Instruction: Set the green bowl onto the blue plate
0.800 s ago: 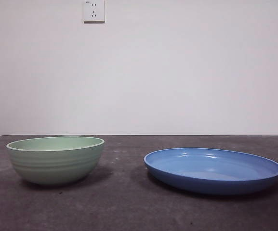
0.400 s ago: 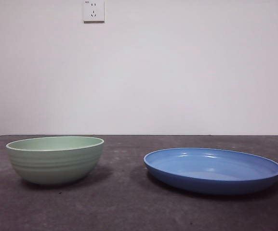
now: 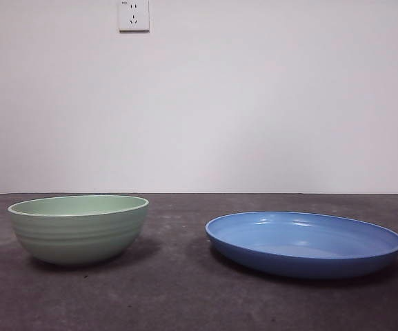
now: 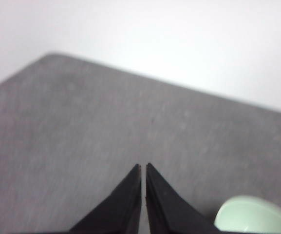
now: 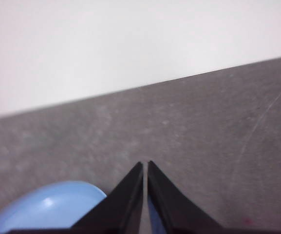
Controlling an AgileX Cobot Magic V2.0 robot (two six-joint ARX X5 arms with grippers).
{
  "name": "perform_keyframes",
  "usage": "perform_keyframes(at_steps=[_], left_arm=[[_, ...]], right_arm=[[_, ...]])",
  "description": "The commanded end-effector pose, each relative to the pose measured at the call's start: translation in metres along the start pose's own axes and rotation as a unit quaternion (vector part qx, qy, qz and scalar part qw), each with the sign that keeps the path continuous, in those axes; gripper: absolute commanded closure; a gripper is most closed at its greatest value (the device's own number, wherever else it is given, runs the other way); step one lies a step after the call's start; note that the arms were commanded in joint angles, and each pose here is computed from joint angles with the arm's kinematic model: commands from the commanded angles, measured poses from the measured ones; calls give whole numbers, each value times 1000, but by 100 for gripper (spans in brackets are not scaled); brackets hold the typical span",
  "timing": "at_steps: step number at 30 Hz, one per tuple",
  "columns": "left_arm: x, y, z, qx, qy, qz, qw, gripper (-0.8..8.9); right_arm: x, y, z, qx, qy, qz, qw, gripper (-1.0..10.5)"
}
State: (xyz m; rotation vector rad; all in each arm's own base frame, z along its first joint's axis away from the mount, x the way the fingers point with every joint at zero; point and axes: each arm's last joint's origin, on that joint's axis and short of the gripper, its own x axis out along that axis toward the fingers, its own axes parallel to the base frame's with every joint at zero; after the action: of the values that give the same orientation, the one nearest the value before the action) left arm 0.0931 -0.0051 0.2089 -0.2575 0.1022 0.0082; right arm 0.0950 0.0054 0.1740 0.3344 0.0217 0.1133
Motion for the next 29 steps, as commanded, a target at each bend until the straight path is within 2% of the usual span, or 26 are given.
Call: perform_keyframes(at_steps=[1,7,11,16,23,29], left_arm=[[1,-5,19,-28,-1,-3,1000,797],[7,-19,62,-34,5,-24,999,797],[11,-29,88,-34,34,-60,997,797],[19,-42,110,-33,73,-105,991,797],[29,-62,124,-25,139,-192,971,797],[34,-82,121,-2,196,-255,947,797]], right_arm=[[-5,8,21,69,-35,16,997,936],[-14,23,60,89,-29,23,995,936],[-14,35,87,88,12,52,995,936],[-8,47,112,88,91,96,987,936],[8,59,136,55,193,151,968,936],[23,75,145,17,264,197,944,936]])
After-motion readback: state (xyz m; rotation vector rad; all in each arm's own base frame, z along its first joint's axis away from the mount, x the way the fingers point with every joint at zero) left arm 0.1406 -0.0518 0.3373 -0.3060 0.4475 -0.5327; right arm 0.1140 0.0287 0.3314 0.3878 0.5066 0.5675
